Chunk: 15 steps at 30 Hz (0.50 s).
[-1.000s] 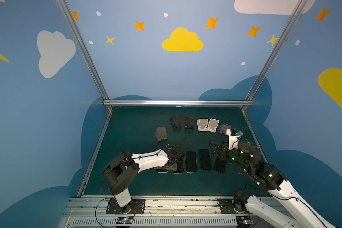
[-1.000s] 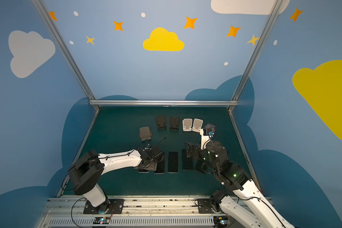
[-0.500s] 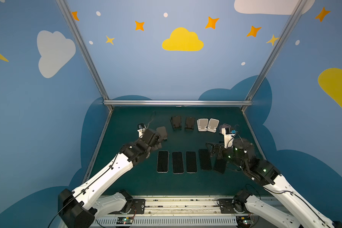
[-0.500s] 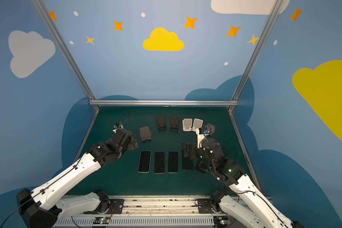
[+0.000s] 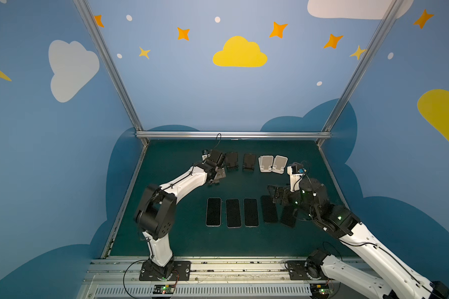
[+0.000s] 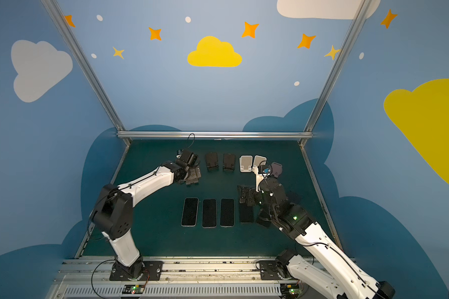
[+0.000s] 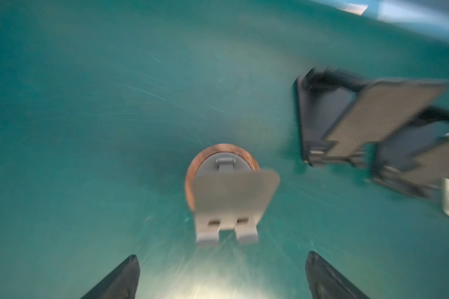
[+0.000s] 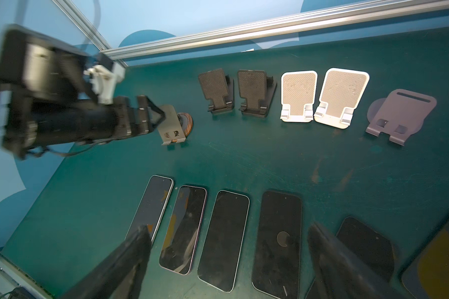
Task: Remove the phone from the phone stand
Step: Move the phone stand to the top-center of the table.
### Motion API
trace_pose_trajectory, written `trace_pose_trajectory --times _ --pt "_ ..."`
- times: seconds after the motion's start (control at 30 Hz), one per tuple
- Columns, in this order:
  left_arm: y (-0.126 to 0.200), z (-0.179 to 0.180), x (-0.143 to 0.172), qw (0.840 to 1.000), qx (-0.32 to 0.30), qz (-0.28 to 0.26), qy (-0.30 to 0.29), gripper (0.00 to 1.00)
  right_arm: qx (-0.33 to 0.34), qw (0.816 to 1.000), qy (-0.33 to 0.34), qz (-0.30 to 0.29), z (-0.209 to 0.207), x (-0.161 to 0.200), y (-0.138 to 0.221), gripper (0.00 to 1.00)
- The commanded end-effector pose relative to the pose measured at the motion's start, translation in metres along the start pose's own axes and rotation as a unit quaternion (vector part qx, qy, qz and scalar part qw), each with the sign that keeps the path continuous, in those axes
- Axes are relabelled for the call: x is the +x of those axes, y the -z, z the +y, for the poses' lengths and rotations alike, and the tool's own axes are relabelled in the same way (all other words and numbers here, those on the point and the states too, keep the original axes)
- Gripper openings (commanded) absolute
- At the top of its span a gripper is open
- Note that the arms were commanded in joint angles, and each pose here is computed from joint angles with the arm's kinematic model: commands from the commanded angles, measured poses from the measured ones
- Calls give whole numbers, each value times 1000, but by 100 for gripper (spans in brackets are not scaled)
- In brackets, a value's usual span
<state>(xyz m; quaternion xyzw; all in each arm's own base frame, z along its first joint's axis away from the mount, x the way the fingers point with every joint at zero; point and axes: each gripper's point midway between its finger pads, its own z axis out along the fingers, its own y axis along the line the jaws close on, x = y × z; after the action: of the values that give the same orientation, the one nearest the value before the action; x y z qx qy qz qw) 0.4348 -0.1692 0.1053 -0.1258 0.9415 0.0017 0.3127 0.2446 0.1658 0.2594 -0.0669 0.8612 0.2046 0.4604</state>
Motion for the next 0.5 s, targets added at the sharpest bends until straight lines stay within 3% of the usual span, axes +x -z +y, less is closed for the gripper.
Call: trace_pose_trajectory --times 0.0,0.2,0.47 --pt "-22 0 -1 999 -29 2 -20 100 11 1000 4 -9 -6 -1 1 94" --pt "-48 -10 1 999 -22 -3 -28 97 15 1000 7 -10 -8 -2 1 94" --pt "-55 -6 -2 999 -23 -8 -39 64 5 1000 2 -7 -4 -2 2 94"
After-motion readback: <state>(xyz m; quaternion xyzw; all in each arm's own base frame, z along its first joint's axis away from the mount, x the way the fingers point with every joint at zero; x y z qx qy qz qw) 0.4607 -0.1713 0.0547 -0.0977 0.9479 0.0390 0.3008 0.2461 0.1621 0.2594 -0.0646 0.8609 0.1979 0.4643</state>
